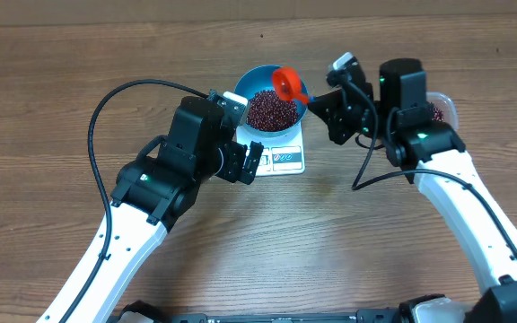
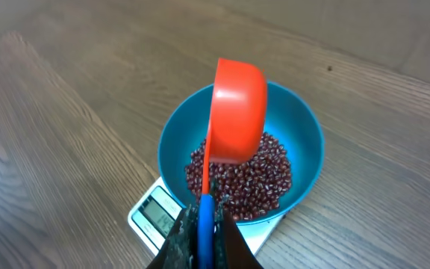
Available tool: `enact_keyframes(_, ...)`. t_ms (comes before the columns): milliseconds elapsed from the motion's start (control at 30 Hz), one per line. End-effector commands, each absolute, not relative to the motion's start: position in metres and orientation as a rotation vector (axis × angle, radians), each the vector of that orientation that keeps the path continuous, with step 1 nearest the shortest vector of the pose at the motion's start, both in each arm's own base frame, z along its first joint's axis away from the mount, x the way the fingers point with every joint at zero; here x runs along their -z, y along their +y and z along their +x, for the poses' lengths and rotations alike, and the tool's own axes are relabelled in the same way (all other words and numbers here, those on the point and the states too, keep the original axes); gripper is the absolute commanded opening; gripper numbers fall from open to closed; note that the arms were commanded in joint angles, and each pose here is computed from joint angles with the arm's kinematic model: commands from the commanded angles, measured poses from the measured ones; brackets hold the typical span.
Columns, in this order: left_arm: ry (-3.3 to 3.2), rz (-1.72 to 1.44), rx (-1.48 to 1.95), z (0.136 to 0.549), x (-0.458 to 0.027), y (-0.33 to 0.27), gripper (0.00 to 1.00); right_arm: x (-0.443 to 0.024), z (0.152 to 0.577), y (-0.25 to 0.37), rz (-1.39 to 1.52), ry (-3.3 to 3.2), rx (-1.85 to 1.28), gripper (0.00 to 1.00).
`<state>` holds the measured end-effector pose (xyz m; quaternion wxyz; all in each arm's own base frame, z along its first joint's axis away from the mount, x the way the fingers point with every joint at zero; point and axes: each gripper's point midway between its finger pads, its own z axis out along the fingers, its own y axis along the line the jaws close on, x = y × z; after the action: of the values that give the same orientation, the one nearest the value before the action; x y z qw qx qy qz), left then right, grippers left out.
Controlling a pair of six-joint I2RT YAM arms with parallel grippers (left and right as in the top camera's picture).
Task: Scoop item into bowl and weigh 150g on scale
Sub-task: 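Lift the filled scoop and carry it toward the blue bowl, then tilt the red scoop over the blue bowl with the right gripper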
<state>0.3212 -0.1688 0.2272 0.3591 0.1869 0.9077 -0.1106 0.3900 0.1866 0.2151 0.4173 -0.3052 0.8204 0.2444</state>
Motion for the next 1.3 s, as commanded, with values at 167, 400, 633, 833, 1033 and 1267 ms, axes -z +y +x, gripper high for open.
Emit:
enact_keyframes(167,2.335,0.463,0.301,0.322,-0.231,-0.169,1.00,-0.223,0.405,0.189,-0.875,1.965,-0.494,0.04)
enact_keyframes(400,2.336,0.463,0.301,0.322,-0.231,-0.169,0.99,-0.223,0.416,0.178,-0.896,1.943,-0.358,0.04)
enact_keyframes(633,2.336,0.463,0.301,0.322,-0.231,-0.169,1.00,-0.225,0.419,0.177,-0.903,1.928,-0.335,0.04)
enact_keyframes(833,2.336,0.462,0.301,0.322,-0.231,-0.169,0.99,-0.225,0.418,0.178,-0.904,1.928,-0.333,0.04)
enact_keyframes(1033,2.336,0.463,0.301,0.322,-0.231,-0.169,1.00,-0.223,0.419,0.176,-0.898,1.937,-0.316,0.04)
enact_keyframes(1267,2.335,0.463,0.301,0.322,-0.231,-0.169,1.00,-0.224,0.421,0.175,-0.894,1.937,-0.302,0.04)
